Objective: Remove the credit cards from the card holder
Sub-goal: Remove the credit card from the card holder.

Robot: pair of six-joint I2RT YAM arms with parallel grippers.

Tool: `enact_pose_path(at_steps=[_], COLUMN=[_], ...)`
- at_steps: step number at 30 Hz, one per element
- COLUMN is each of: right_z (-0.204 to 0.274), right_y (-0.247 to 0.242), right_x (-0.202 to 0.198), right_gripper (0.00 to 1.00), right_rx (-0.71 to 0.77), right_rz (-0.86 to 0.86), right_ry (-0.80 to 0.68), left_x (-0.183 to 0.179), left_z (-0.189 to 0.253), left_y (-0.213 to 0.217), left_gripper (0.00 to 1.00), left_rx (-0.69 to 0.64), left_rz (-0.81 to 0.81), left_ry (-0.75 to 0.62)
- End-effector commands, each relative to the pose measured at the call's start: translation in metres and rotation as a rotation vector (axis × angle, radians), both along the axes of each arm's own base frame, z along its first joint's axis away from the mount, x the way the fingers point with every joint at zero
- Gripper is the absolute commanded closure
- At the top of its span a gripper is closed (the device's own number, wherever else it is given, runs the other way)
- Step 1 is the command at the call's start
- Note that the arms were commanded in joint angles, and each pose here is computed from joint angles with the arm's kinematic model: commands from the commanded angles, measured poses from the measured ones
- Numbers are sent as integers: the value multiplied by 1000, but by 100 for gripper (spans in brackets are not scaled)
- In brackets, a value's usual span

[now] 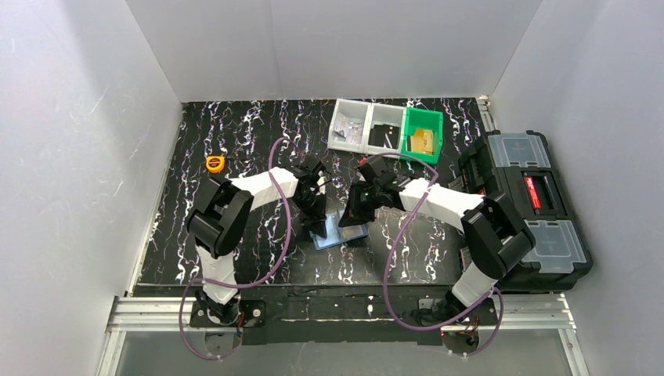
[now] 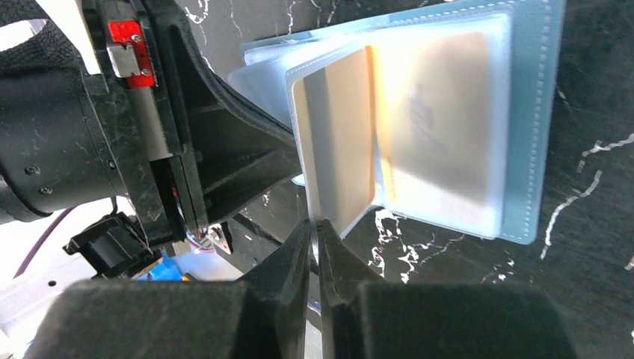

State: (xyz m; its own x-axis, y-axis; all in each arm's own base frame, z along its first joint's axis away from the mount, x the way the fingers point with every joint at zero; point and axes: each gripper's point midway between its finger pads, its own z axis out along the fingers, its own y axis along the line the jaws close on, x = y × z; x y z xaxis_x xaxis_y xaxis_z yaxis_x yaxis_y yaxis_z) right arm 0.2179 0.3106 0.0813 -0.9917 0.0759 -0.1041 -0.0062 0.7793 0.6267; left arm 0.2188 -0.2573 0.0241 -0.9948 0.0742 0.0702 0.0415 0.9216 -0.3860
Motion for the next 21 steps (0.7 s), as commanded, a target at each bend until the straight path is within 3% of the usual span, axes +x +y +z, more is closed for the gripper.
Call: enact_pose_path(at_steps=[1, 9, 21], right_z=[15, 9, -2], right_y=[24, 33, 42], right_x=[6, 7, 5], right_gripper=[83, 69, 57], right_rx=[53, 44, 55], right_rz=[41, 53, 62], right_ry=[-28, -12, 24], left_x=[-7, -1, -2], left_z=[-8, 13, 45], left_y=[13, 24, 48], left_gripper=[100, 96, 91], left_rx=[51, 71, 70], left_rz=[-13, 8, 53], left_ry=[5, -45, -114])
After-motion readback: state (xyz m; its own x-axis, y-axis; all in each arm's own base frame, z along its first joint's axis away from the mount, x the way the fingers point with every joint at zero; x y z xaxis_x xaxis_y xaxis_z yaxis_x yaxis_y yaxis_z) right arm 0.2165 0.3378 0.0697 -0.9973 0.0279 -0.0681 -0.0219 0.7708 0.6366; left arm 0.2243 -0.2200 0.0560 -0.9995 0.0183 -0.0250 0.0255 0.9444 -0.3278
